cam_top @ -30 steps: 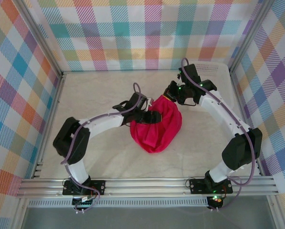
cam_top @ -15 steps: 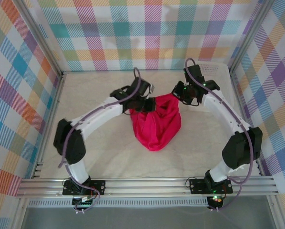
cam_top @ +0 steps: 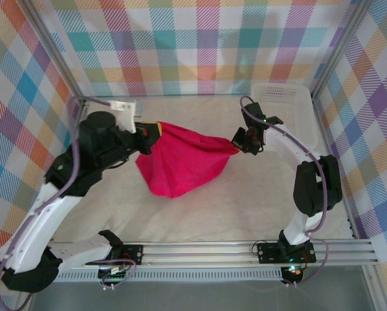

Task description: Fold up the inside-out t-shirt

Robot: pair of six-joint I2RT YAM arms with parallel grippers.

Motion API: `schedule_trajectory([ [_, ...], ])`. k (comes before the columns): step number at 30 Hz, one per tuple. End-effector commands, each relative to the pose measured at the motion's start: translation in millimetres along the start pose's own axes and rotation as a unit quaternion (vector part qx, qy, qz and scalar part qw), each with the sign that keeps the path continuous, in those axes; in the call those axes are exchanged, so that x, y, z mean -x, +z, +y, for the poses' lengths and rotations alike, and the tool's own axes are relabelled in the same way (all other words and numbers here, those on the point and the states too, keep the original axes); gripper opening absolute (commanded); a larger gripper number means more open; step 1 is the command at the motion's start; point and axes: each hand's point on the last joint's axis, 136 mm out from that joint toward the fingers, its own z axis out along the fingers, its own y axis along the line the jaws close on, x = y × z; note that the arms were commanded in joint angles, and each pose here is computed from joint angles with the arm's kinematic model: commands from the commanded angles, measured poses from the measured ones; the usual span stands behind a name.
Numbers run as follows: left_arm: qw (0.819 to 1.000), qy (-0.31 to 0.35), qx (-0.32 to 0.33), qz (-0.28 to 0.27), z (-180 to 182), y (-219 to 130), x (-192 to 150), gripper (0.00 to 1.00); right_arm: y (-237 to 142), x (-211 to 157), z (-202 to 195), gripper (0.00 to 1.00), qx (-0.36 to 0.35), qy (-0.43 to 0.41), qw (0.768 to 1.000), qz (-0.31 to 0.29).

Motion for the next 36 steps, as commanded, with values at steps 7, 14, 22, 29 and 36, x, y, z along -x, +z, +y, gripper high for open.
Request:
schedule_trajectory([
  [7,0.997,-0.03,0.03,0.063,26.8,86.1,-45.1,0.0,-43.8,-27.0,7.1,0.41,0.055,-0.044,0.997,-0.004],
  [14,0.996,-0.032,0.033,0.075,29.4,95.3,-50.8,0.0,-49.6,-78.3,72.0,0.46,0.244,-0.109,0.963,0.025],
  [22,0.995,-0.032,0.038,0.082,34.3,95.6,-55.8,0.0,-55.1,-104.0,109.9,0.56,0.376,-0.146,0.915,0.029],
  [29,0.993,-0.039,0.045,0.099,46.5,103.0,-67.7,0.0,-67.9,-112.3,111.9,0.63,0.417,-0.161,0.894,0.014],
  [36,0.991,-0.056,0.047,0.116,58.5,113.1,-78.2,0.0,-72.4,-126.6,122.0,0.68,0.434,-0.186,0.881,0.016],
])
